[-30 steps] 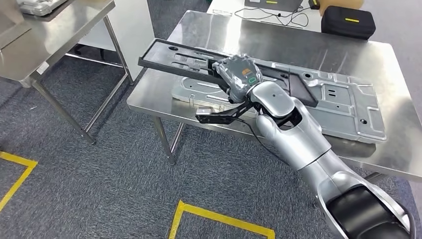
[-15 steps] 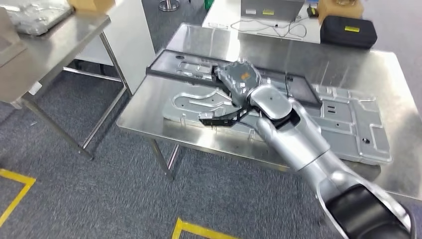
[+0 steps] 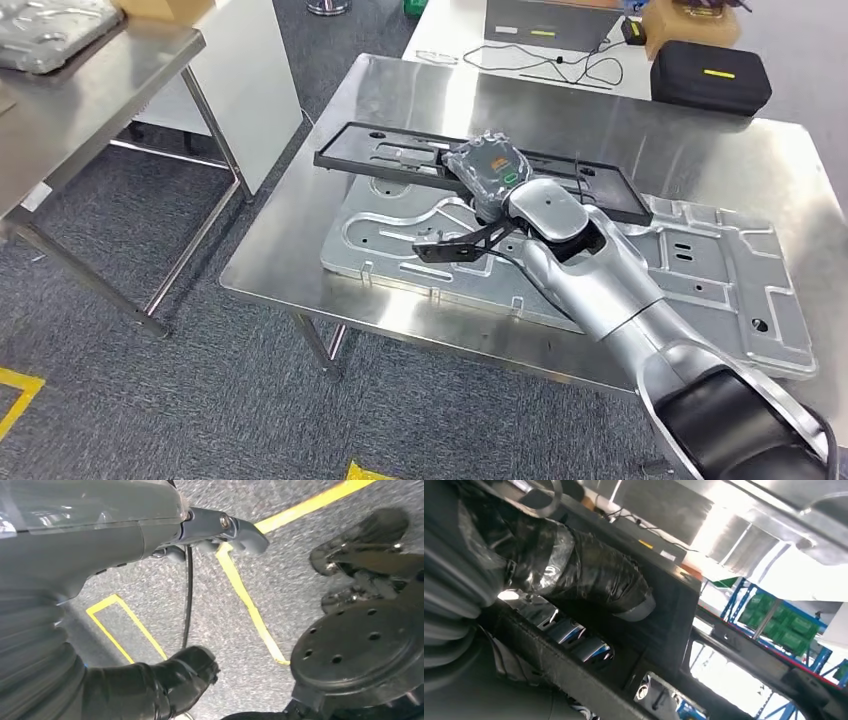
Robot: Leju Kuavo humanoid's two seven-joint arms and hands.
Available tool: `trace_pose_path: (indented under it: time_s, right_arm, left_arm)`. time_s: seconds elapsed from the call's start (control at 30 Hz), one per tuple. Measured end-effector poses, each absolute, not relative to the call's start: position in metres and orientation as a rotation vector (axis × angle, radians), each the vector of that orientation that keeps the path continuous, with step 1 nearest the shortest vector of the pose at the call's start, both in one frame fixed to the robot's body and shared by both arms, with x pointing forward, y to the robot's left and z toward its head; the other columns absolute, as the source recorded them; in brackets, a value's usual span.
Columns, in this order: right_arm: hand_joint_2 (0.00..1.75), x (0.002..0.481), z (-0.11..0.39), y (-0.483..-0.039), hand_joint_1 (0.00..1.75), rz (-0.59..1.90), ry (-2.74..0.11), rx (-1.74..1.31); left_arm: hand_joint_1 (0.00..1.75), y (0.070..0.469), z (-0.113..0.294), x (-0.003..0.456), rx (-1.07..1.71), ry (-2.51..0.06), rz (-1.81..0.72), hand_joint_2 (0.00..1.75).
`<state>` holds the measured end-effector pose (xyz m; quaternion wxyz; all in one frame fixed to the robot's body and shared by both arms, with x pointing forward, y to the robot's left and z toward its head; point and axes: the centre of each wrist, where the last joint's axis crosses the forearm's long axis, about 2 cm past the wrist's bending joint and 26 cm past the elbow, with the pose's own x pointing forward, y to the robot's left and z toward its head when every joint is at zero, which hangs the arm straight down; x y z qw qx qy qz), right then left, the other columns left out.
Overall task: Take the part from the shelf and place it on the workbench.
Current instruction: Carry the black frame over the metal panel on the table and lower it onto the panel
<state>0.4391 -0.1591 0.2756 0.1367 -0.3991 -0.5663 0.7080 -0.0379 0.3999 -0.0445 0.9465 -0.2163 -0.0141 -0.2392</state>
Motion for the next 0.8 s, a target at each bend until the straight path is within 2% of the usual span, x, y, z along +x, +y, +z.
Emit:
trace_pose_path:
  time_s: [0.2, 0.33, 0.57, 0.7, 0.8]
  right_arm:
    - [1.75, 0.44, 0.247, -0.175, 1.75, 2.062, -1.554, -1.103]
    - [0.0, 0.441, 0.235, -0.184, 0.0, 2.064, -1.526, -1.083]
    - [0.0, 0.439, 0.227, -0.187, 0.0, 2.061, -1.524, -1.064]
    - [0.0, 0.438, 0.221, -0.188, 0.0, 2.065, -1.512, -1.051]
    - [0.0, 0.438, 0.221, -0.188, 0.0, 2.065, -1.509, -1.051]
  left_arm:
    - [0.0, 0.399, -0.045, -0.037, -0.441, -0.032, -0.473, 1.75]
    - [0.0, 0.4, -0.044, -0.037, -0.436, -0.036, -0.453, 1.75]
    - [0.0, 0.401, -0.042, -0.037, -0.434, -0.043, -0.432, 1.75]
    - [0.0, 0.401, -0.041, -0.038, -0.434, -0.042, -0.431, 0.0]
    - [0.0, 0.402, -0.041, -0.037, -0.433, -0.043, -0.431, 0.0]
